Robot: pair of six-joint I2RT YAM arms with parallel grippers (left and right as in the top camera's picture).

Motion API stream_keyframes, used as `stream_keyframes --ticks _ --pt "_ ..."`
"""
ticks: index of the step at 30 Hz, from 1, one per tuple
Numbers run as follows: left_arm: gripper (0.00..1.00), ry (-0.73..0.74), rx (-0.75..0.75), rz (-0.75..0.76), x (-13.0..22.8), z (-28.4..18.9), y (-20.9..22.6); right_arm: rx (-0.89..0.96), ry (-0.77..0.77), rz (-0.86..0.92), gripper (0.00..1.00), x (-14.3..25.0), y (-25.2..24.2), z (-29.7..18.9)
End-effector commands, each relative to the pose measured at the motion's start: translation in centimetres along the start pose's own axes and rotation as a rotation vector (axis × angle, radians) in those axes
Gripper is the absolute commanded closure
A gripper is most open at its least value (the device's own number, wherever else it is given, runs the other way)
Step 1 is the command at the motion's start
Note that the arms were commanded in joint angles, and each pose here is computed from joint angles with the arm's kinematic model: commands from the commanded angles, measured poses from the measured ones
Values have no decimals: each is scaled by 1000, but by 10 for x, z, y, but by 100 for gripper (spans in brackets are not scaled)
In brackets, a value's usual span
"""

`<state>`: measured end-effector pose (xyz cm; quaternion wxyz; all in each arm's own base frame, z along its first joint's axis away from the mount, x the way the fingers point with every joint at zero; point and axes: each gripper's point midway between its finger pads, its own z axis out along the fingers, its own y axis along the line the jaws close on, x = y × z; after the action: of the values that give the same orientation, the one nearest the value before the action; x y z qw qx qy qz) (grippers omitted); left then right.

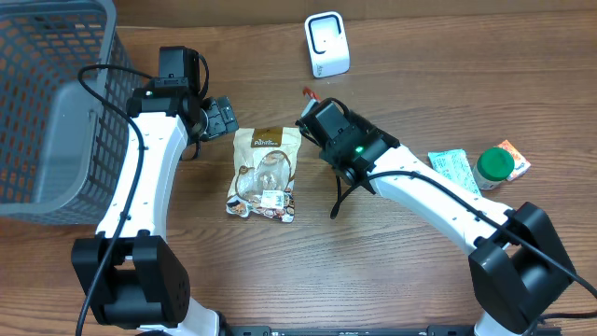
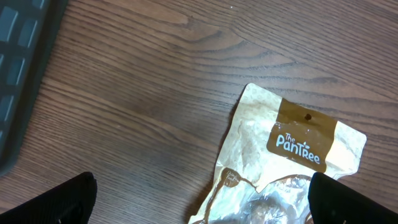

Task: Scan the item barcode
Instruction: 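Carry the red stick up toward the white scanner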

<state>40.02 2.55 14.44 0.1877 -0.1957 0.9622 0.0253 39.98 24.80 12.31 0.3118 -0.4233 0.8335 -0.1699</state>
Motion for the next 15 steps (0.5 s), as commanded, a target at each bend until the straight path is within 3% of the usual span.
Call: stream_keyframes --ticks 1,9,15 --pt "0 -16 -11 7 -5 -3 1 130 -66 -50 96 -21 -37 -18" --pt "0 -16 -11 7 -5 -3 1 249 -150 -63 97 -45 -80 -24" --pt "0 -16 -11 7 -5 -3 1 327 -207 31 97 -60 -128 -35"
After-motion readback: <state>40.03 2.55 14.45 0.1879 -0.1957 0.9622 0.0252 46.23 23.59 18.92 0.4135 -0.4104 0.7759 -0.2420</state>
